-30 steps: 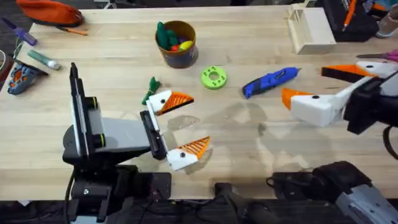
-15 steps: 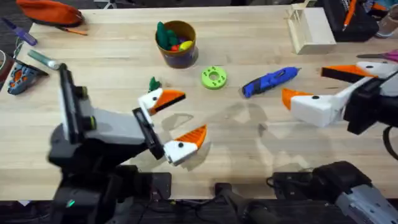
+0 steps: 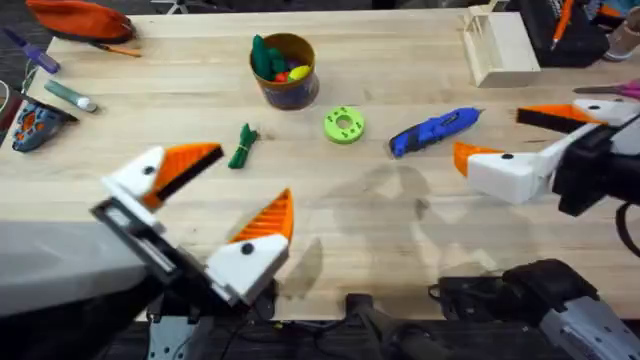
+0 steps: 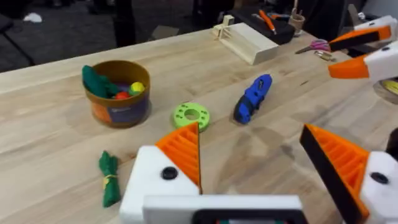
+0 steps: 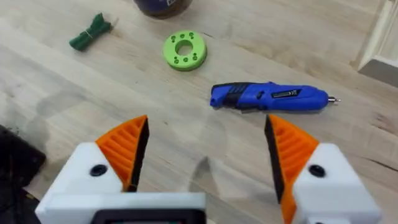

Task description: Pick up the gripper from the table and insert it into the empty holder that is missing its gripper. Then pick up a screw, insert it into the mounting hole, and use the screwdriver to tighten it. Finally, clean up the table by picking up the vegetable and placing it into the bucket.

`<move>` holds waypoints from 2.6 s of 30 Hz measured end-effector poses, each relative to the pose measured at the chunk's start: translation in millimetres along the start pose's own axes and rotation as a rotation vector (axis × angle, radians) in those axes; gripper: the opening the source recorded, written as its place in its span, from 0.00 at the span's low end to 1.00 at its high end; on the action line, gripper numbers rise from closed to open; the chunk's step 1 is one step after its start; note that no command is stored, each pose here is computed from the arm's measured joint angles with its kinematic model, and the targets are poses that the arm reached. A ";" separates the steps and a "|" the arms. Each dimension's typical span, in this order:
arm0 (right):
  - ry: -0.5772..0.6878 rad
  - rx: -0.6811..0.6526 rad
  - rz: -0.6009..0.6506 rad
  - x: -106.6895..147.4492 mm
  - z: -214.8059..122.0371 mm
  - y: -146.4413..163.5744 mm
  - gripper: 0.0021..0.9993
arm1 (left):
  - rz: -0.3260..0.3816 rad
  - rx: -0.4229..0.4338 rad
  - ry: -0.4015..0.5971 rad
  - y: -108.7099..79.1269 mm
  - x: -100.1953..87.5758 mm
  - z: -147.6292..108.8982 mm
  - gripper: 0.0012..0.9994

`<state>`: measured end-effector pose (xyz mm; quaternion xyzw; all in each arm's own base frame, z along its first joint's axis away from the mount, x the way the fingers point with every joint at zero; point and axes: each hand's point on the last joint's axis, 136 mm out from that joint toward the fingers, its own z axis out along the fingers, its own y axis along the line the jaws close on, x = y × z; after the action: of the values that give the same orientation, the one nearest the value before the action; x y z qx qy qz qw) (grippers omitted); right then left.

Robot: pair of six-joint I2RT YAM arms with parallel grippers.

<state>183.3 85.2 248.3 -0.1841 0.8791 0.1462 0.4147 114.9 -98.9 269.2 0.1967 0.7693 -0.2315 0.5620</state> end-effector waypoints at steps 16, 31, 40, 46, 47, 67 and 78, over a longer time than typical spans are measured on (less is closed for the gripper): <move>0.000 0.000 0.000 0.0 0.0 0.0 0.99 | -0.216 -0.221 0.554 63.9 -5.3 20.5 0.99; 0.000 0.000 0.000 0.0 0.0 0.0 0.99 | -0.300 -0.351 0.967 132.3 56.2 68.0 0.99; 0.000 0.000 0.000 0.0 0.0 0.0 0.99 | -0.237 -0.358 1.150 166.3 94.5 93.3 0.99; 0.000 0.000 0.000 0.0 0.0 0.0 0.99 | -0.242 -0.335 1.238 180.1 122.7 111.9 0.99; 0.000 0.000 0.000 0.0 0.0 0.0 0.99 | -0.245 -0.330 1.252 182.2 128.2 115.2 0.99; 0.007 0.015 0.002 1.8 0.0 -2.5 0.99 | -0.222 -0.364 1.307 208.7 177.9 146.9 0.99; 0.008 0.015 0.002 1.8 0.0 -2.6 0.99 | -0.237 -0.353 1.298 199.6 182.0 148.1 0.73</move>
<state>183.3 82.5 246.6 -0.1808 0.8819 0.1392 0.4125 288.8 -13.9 29.6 0.1154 0.9931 0.0022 -0.0186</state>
